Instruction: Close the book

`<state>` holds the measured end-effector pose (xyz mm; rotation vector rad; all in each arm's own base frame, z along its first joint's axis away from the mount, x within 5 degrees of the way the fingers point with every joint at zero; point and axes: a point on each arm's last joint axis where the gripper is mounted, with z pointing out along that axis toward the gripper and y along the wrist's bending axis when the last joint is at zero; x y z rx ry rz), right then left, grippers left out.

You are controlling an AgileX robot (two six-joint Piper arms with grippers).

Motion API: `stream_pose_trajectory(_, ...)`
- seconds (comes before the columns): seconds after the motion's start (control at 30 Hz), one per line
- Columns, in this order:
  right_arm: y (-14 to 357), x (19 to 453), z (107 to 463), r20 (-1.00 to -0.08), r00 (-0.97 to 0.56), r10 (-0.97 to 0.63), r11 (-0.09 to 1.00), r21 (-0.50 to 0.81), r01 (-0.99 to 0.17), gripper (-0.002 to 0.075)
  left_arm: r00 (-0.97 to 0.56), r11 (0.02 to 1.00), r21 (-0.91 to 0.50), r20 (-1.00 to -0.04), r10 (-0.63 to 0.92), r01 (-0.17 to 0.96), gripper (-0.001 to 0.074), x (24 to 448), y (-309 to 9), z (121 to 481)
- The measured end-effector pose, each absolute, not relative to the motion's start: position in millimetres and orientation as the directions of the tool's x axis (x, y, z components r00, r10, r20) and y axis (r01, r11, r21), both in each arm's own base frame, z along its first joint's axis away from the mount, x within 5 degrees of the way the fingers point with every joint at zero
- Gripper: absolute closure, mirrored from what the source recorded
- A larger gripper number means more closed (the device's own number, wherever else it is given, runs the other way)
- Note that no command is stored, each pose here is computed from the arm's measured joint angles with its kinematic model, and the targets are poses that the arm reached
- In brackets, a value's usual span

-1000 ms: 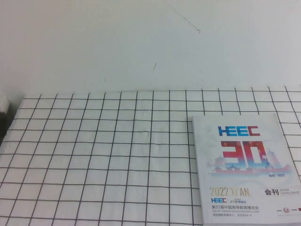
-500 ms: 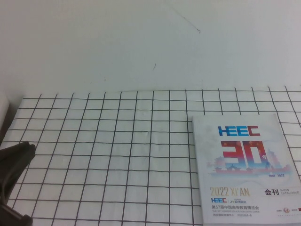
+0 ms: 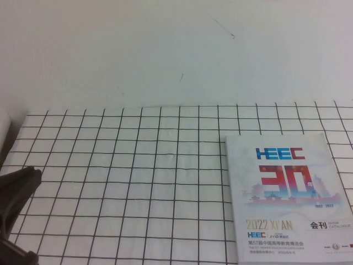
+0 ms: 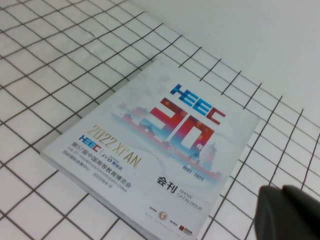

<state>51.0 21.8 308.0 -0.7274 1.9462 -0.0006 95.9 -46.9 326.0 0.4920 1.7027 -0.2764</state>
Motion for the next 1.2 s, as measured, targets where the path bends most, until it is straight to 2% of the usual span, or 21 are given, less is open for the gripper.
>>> stream_pose_trajectory(0.6, 21.5, 47.8, 302.7, -0.788, -0.352, -0.506, 0.808, -0.290, -0.513, 0.0729, -0.129, 0.886, 0.079, -0.980, 0.154, 0.457, 0.0738, 97.1, -46.4, 319.5)
stream_pose_trajectory(0.73, 21.5, 47.8, 302.7, -0.788, -0.352, -0.506, 0.808, -0.290, -0.513, 0.0729, -0.100, 0.908, 0.045, -0.990, 0.096, 0.416, 0.0738, 89.0, -39.6, 302.0)
stream_pose_trajectory(0.83, 21.5, 47.8, 302.7, -0.788, -0.353, -0.504, 0.809, -0.288, -0.512, 0.0729, -0.080, 0.940, 0.013, -0.996, 0.043, 0.341, 0.0738, 80.8, -29.5, 282.4)
stream_pose_trajectory(1.2, 21.6, 47.8, 301.9, -0.788, -0.355, -0.504, 0.809, -0.286, -0.514, 0.0729, -0.105, 0.996, 0.006, -0.994, 0.016, 0.094, 0.0738, 59.0, -6.7, 194.6)
